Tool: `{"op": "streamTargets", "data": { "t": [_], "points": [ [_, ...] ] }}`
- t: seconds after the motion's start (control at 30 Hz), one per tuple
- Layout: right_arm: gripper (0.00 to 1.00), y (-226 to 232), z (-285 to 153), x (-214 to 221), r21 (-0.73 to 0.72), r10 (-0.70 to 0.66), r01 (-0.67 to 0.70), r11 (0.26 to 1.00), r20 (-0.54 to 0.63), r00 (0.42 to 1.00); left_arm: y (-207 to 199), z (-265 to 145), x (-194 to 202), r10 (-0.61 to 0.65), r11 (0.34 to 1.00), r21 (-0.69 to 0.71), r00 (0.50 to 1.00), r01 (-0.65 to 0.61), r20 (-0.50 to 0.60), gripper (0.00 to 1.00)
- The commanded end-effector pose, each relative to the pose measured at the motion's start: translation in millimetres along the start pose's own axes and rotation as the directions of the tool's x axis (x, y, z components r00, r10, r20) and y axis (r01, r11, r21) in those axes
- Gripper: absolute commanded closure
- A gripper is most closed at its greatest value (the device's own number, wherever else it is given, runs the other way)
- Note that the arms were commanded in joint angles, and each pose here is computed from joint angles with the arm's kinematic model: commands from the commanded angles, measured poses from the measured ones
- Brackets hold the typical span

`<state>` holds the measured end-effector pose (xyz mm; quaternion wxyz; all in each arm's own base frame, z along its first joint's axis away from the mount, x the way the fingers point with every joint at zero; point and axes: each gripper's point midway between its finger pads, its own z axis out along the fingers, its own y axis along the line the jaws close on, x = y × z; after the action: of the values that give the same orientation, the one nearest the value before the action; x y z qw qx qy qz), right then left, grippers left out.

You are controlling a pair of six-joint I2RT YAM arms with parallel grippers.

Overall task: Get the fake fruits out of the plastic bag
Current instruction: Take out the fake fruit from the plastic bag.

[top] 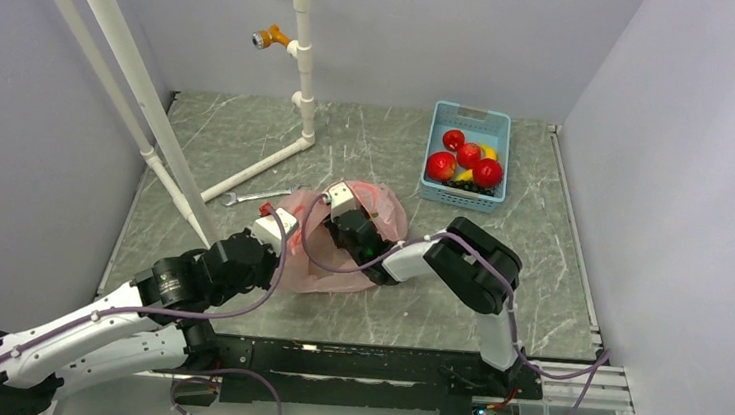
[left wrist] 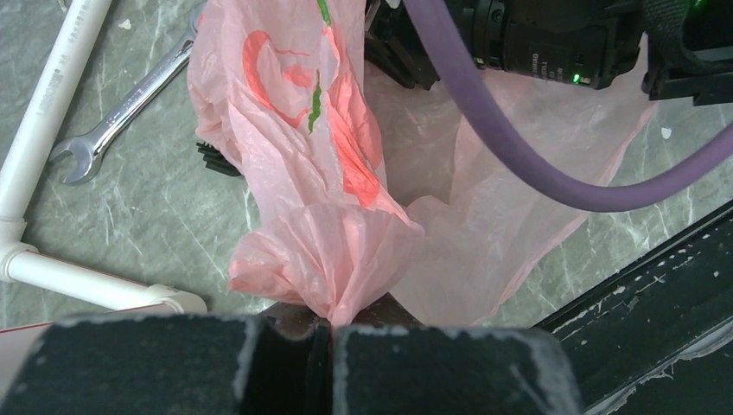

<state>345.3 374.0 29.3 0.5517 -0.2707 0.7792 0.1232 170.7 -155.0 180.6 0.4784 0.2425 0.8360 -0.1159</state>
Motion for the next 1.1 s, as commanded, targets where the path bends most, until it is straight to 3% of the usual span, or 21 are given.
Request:
{"op": "streamTargets", "data": {
  "t": [0.0, 0.27, 1.07],
  "points": [
    [0.76, 4.7, -13.0, -36.2, -0.035, 0.021, -0.019, 0.999, 0.040, 0.999, -0.3, -0.9, -7.6, 0.000, 1.000, -0.004, 1.000, 0.000, 0.016, 1.00],
    [0.84, 13.7, -37.8, -66.2, -0.066, 0.032, -0.025, 0.998, 0.100, 0.995, -0.1, -1.4, -7.4, -0.003, 1.000, -0.004, 1.000, 0.003, 0.017, 1.00],
    [1.00, 53.1, -113.0, -73.6, -0.223, 0.121, -0.100, 0.970, 0.083, 0.989, 1.2, -3.0, -8.6, -0.006, 1.000, -0.008, 1.000, 0.006, 0.023, 1.00]
  ]
}}
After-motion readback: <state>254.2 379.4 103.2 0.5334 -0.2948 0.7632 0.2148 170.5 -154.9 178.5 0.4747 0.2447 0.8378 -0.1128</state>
